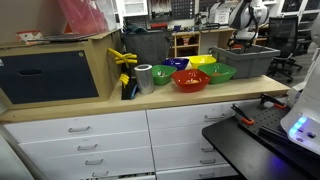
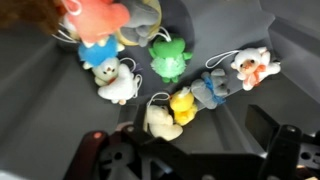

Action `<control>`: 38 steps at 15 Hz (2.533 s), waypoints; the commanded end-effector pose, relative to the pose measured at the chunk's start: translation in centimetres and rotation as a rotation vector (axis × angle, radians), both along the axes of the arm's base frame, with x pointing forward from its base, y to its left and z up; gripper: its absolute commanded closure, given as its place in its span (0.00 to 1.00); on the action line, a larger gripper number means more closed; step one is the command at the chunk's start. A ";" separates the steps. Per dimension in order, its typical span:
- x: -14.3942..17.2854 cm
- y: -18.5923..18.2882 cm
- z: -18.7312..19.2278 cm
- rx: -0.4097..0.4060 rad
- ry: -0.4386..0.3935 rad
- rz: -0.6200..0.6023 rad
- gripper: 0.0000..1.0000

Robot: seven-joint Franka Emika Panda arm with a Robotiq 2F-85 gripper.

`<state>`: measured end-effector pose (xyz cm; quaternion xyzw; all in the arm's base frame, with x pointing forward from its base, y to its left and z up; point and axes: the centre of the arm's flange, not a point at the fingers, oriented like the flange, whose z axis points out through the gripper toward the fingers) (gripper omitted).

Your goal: Put the grey plush toy from the grey container in the yellow bowl.

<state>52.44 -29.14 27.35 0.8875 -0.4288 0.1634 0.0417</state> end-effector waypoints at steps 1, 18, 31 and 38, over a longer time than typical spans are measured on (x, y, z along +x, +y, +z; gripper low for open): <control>4.7 1.1 -0.6 0.004 -0.008 -0.033 0.00; 6.3 0.8 -4.9 0.077 0.019 -0.307 0.00; 4.4 -2.2 -7.1 0.068 0.040 -0.397 0.28; 4.0 -2.4 -6.4 0.071 0.037 -0.404 0.80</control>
